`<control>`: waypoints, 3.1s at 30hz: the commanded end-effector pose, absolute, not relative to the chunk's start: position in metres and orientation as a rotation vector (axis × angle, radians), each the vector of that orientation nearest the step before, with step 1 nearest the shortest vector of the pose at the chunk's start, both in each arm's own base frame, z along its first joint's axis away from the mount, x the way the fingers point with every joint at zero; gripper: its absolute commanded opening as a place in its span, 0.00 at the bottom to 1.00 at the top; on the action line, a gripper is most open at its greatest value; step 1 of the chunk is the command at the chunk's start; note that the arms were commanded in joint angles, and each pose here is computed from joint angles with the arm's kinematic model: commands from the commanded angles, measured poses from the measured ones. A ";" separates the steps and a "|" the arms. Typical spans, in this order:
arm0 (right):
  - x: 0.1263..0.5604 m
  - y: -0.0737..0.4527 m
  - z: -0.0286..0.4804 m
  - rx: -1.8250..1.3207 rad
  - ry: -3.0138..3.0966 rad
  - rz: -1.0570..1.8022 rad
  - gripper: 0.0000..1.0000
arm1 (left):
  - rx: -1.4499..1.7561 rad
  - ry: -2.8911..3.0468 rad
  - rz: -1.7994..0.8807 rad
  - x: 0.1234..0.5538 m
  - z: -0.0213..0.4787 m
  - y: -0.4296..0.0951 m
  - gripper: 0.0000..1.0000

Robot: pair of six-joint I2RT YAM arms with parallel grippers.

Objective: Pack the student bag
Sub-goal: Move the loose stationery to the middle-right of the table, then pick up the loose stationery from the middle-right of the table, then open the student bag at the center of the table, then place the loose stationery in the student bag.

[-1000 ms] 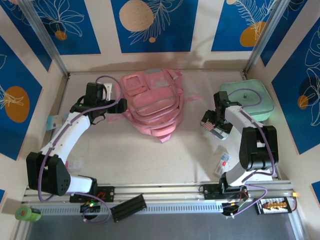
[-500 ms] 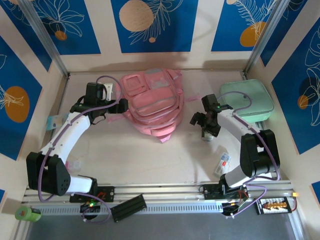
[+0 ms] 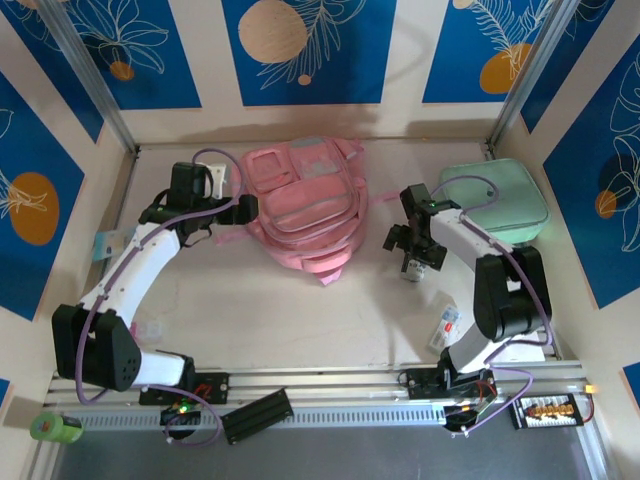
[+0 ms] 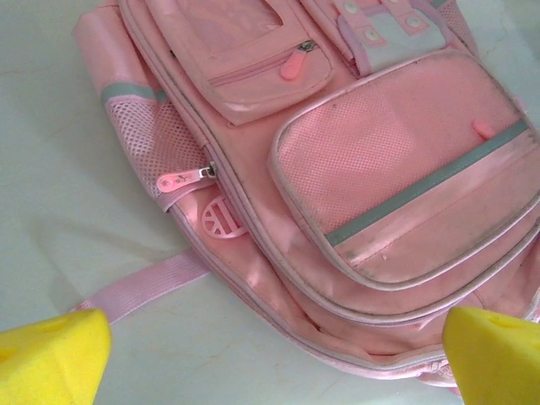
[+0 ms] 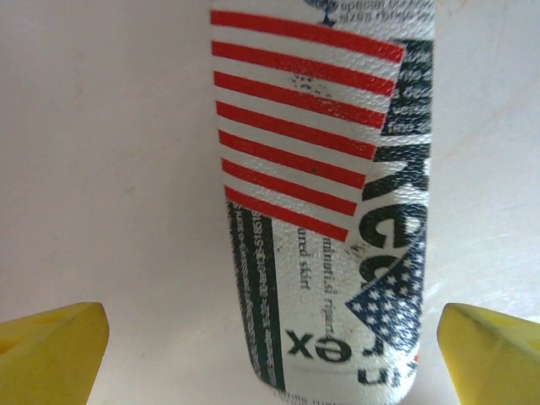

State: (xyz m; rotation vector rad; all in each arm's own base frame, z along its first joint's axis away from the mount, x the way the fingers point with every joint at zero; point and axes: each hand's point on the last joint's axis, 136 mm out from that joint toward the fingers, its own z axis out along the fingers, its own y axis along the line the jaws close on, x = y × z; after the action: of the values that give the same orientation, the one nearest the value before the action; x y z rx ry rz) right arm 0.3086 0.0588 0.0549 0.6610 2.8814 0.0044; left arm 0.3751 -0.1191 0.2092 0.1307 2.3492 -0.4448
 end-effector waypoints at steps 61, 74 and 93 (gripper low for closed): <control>0.321 0.095 0.130 0.653 2.622 0.487 0.53 | 1.570 2.243 -0.097 0.426 0.113 -0.290 0.34; 0.327 0.127 0.158 0.496 2.516 0.728 0.53 | 1.372 2.037 -0.283 0.414 0.218 -0.309 0.00; 0.383 0.245 0.175 0.412 2.438 1.108 0.52 | 0.816 1.815 -0.702 0.409 0.370 -0.340 0.00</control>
State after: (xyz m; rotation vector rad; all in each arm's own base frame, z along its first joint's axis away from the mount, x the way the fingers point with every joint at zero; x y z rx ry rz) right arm 0.3573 0.2197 0.1436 0.4283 2.5531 0.9925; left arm 0.4083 -0.3264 0.2892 0.9120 2.0301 -0.5890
